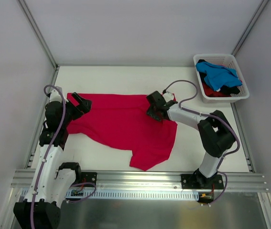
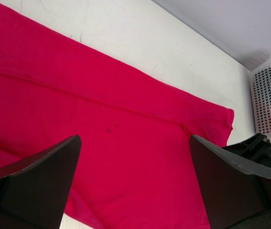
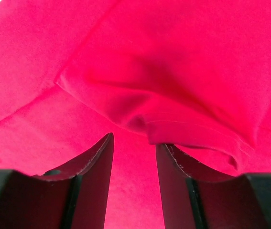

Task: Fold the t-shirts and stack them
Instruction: Fold the tshirt

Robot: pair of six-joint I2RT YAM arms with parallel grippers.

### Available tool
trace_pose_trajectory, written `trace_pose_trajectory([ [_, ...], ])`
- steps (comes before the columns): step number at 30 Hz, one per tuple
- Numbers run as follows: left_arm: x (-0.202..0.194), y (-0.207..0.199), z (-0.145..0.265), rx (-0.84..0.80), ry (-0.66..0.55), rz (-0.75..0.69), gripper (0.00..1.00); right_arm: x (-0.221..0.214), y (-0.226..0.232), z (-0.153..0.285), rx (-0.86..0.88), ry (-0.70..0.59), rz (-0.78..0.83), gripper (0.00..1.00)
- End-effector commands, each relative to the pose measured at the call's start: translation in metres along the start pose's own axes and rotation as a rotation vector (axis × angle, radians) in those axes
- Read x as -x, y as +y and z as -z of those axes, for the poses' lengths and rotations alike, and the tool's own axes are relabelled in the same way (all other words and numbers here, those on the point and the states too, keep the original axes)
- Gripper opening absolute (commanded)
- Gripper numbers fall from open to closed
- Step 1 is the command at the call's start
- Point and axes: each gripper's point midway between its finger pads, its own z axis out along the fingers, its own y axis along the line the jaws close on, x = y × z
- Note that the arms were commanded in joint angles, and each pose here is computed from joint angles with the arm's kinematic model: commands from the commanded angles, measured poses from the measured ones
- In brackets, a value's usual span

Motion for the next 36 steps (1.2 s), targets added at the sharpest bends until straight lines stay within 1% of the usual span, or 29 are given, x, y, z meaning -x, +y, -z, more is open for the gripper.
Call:
trace_pose_trajectory([
  [1, 0.002, 0.007, 0.003, 0.027, -0.023, 0.001, 0.99, 0.015, 0.014, -0.002, 0.01, -0.057, 0.051, 0.43],
  [7, 0.003, 0.007, 0.003, 0.03, -0.023, -0.002, 0.99, 0.003, 0.005, -0.009, -0.032, -0.007, 0.074, 0.41],
  [8, 0.004, 0.007, 0.002, 0.033, -0.025, -0.004, 0.99, 0.002, 0.003, -0.009, -0.035, -0.006, 0.08, 0.39],
  [9, 0.003, 0.008, 0.002, 0.033, -0.022, -0.009, 0.99, 0.002, -0.001, -0.009, -0.045, -0.013, 0.085, 0.32],
  [10, 0.004, 0.007, 0.002, 0.034, -0.024, -0.012, 0.99, 0.002, -0.005, -0.009, -0.057, -0.012, 0.089, 0.28],
  [12, 0.004, 0.008, 0.001, 0.036, -0.023, -0.013, 0.99, 0.004, -0.006, -0.01, -0.061, -0.014, 0.092, 0.17],
  [14, 0.005, 0.008, 0.001, 0.037, -0.022, -0.015, 0.99, 0.005, -0.006, -0.008, -0.061, -0.014, 0.098, 0.0],
  [21, 0.004, 0.01, 0.001, 0.045, -0.026, -0.013, 0.99, 0.015, 0.016, 0.018, 0.032, -0.004, 0.048, 0.0],
  [28, 0.0, 0.01, 0.0, 0.036, -0.009, -0.024, 0.99, 0.004, 0.025, 0.036, 0.104, 0.069, -0.048, 0.0],
  [32, -0.003, 0.011, 0.001, 0.035, -0.008, -0.016, 0.99, 0.014, 0.034, 0.048, 0.148, 0.05, -0.081, 0.0],
  [36, -0.005, 0.012, 0.004, 0.031, -0.013, -0.014, 0.99, 0.019, 0.034, 0.053, 0.159, 0.053, -0.112, 0.0],
])
